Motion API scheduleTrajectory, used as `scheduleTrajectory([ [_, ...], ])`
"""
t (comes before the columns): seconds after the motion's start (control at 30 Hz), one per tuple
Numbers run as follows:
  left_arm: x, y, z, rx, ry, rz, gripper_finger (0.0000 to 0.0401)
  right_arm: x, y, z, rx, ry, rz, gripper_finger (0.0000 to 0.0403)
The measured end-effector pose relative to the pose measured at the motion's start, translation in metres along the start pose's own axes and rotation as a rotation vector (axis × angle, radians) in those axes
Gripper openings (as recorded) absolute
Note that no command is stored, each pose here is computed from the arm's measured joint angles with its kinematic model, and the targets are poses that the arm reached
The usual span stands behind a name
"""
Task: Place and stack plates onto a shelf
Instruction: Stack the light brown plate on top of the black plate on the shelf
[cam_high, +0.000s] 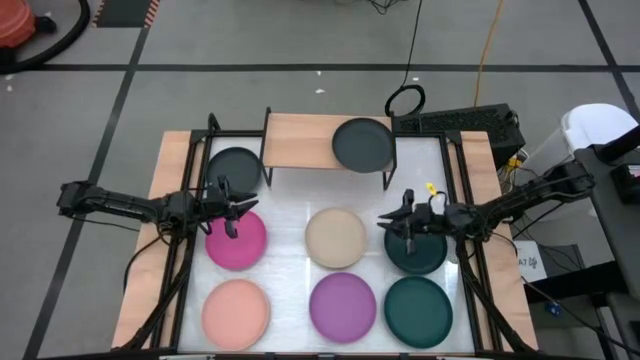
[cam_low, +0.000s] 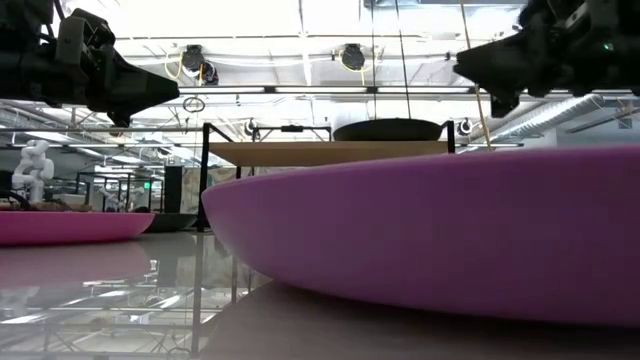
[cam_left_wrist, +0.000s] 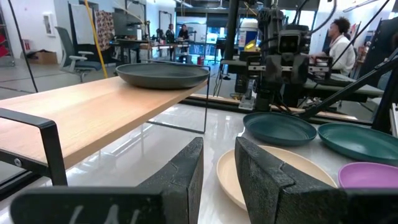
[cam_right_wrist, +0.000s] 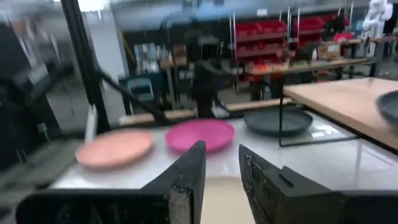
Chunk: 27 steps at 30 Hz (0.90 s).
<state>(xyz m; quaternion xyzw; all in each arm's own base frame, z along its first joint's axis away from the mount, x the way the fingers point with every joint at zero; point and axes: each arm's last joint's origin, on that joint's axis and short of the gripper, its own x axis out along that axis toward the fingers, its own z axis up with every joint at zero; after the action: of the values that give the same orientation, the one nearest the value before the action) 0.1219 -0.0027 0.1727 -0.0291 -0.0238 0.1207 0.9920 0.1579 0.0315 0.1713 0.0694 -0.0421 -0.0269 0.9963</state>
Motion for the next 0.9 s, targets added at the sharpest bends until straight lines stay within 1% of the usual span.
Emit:
scheduleTrajectory([
  [0.13,0.0,0.0,0.0,0.0,-0.001,0.0,0.0097,-0.005,-0.001,0.006,0.038,-0.108,0.015,0.0082],
  [0.33,0.0,0.0,0.0,0.0,0.0,0.0,0.0097,-0.007,0.003,0.015,0.079,-0.191,0.147,0.0082],
  [0.4,0.0,0.0,0.0,0.0,-0.001,0.0,0.0097,-0.008,0.004,0.017,0.083,-0.214,0.162,0.0082],
  [0.9,0.0,0.0,0.0,0.0,0.0,0.0,0.0097,-0.008,0.004,0.018,0.082,-0.22,0.163,0.0082],
])
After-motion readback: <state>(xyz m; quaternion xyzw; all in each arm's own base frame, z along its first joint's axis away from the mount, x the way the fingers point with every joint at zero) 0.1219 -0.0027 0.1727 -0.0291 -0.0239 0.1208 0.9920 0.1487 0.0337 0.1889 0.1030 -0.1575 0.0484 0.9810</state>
